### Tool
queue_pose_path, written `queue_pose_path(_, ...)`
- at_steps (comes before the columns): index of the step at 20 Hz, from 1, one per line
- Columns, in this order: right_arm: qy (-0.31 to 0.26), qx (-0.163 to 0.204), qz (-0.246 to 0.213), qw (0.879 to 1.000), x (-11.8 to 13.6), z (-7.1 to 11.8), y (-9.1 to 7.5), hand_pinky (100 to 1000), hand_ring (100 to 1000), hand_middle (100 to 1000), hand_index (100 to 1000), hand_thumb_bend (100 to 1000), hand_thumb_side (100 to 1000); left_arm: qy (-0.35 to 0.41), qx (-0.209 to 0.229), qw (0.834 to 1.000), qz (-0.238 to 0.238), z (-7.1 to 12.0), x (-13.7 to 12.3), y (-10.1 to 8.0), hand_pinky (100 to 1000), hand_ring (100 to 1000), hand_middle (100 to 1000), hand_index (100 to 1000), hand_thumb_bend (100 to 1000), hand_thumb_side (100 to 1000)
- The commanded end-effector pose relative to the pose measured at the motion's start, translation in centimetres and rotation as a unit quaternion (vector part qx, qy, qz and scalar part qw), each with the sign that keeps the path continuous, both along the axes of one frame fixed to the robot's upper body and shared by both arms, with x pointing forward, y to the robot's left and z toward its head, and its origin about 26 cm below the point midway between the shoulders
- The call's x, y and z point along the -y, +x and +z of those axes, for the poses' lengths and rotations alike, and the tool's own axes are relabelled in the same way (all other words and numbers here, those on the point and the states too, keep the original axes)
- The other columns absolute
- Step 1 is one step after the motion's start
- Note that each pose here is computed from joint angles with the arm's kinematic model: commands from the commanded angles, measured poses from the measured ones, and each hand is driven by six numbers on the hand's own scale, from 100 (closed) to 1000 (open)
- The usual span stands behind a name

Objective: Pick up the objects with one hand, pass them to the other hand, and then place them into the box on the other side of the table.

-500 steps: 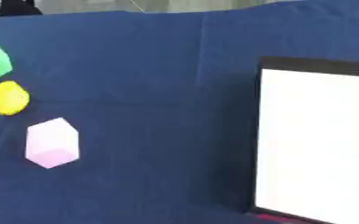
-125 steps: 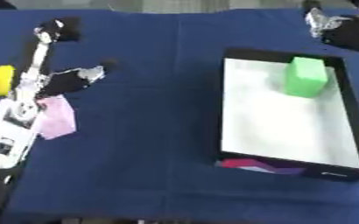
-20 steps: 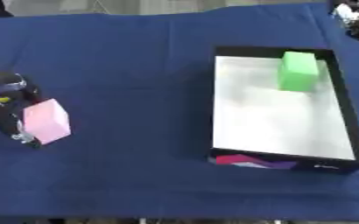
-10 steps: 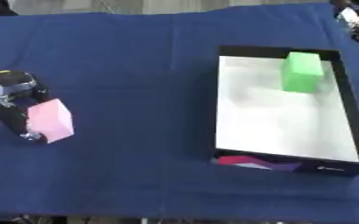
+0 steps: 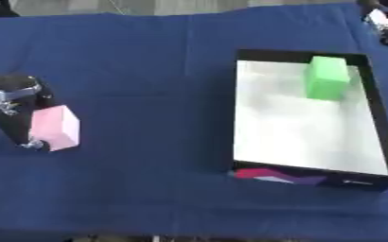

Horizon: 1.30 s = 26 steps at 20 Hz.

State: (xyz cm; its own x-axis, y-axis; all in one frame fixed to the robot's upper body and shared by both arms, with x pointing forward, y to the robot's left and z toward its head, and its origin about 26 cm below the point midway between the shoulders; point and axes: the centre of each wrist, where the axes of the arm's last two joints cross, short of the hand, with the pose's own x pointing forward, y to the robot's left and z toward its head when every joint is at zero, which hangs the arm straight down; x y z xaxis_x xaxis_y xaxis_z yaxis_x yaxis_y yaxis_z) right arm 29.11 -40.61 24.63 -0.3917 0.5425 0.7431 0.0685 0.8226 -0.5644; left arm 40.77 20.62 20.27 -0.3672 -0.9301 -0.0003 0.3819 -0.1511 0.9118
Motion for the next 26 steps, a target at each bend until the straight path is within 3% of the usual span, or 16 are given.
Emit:
queue_pose_path(1,-0.015,0.026,0.009,1.000,-0.1,2.0,-0.4,898,934,737,973,100,383,-0.011,0.042,0.999,-0.001,3.2,-0.6,-0.9,697,660,540,497,527,100)
queue_pose_path(9,-0.014,0.054,0.056,0.997,-1.9,3.9,-0.7,897,932,738,968,100,351,-0.046,0.101,0.994,-0.019,6.5,0.4,-2.8,679,630,521,484,476,100)
queue_pose_path(13,-0.031,0.068,0.095,0.993,-3.3,5.1,-0.8,896,931,746,965,100,315,-0.076,0.125,0.989,-0.023,7.0,1.0,-3.1,680,623,516,486,438,100)
queue_pose_path(18,-0.075,0.080,0.159,0.981,-5.6,6.5,-0.4,896,935,761,965,100,284,-0.129,0.156,0.979,-0.030,6.6,2.7,-2.8,677,611,507,486,395,100)
queue_pose_path(26,-0.148,0.086,0.222,0.960,-8.1,7.2,0.9,896,941,786,963,100,247,-0.212,0.195,0.956,-0.052,4.3,5.1,-2.2,672,591,491,487,306,100)
